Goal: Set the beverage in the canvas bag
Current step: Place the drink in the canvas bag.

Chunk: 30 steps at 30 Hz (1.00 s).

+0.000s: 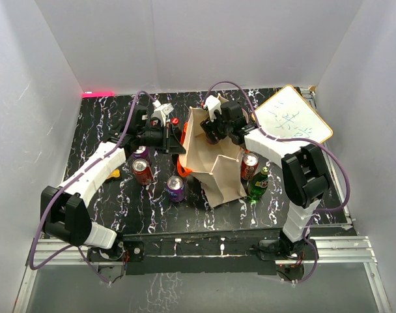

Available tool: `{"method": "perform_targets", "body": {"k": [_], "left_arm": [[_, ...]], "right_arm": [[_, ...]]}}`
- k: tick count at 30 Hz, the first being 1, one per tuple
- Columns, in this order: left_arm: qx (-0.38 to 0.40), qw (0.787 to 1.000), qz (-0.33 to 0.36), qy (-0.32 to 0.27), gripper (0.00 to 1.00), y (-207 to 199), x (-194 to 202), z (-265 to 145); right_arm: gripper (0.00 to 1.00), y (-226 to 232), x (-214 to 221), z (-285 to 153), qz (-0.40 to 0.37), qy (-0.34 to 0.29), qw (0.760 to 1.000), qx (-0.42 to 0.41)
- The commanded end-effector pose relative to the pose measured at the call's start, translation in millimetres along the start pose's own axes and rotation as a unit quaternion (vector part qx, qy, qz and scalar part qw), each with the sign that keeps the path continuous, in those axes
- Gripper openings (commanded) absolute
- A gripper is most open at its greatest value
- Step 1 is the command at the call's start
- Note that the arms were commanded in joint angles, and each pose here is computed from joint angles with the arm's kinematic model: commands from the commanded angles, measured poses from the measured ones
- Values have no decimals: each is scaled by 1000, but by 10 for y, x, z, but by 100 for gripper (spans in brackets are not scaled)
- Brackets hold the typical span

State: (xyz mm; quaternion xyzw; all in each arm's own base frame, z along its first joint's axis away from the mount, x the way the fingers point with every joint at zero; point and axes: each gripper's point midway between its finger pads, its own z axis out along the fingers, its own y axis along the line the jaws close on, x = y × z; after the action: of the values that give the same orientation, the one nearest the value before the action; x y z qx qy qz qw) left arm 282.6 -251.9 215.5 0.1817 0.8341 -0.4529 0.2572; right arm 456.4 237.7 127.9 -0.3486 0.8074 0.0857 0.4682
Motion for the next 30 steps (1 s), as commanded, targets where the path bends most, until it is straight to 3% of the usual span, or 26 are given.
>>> {"method": "perform_targets", "body": {"k": [1, 13, 30], "left_arm": [[26, 1000, 14, -5, 0, -184, -75, -93], [27, 999, 20, -9, 0, -223, -120, -119], [21, 999, 28, -13, 0, -212, -177, -115]], "right_arm": [[69, -195, -55, -5, 7, 4, 999, 32], [78, -175, -62, -94, 6, 7, 1000, 27], [80, -62, -438, -353, 11, -17, 1000, -19]]}}
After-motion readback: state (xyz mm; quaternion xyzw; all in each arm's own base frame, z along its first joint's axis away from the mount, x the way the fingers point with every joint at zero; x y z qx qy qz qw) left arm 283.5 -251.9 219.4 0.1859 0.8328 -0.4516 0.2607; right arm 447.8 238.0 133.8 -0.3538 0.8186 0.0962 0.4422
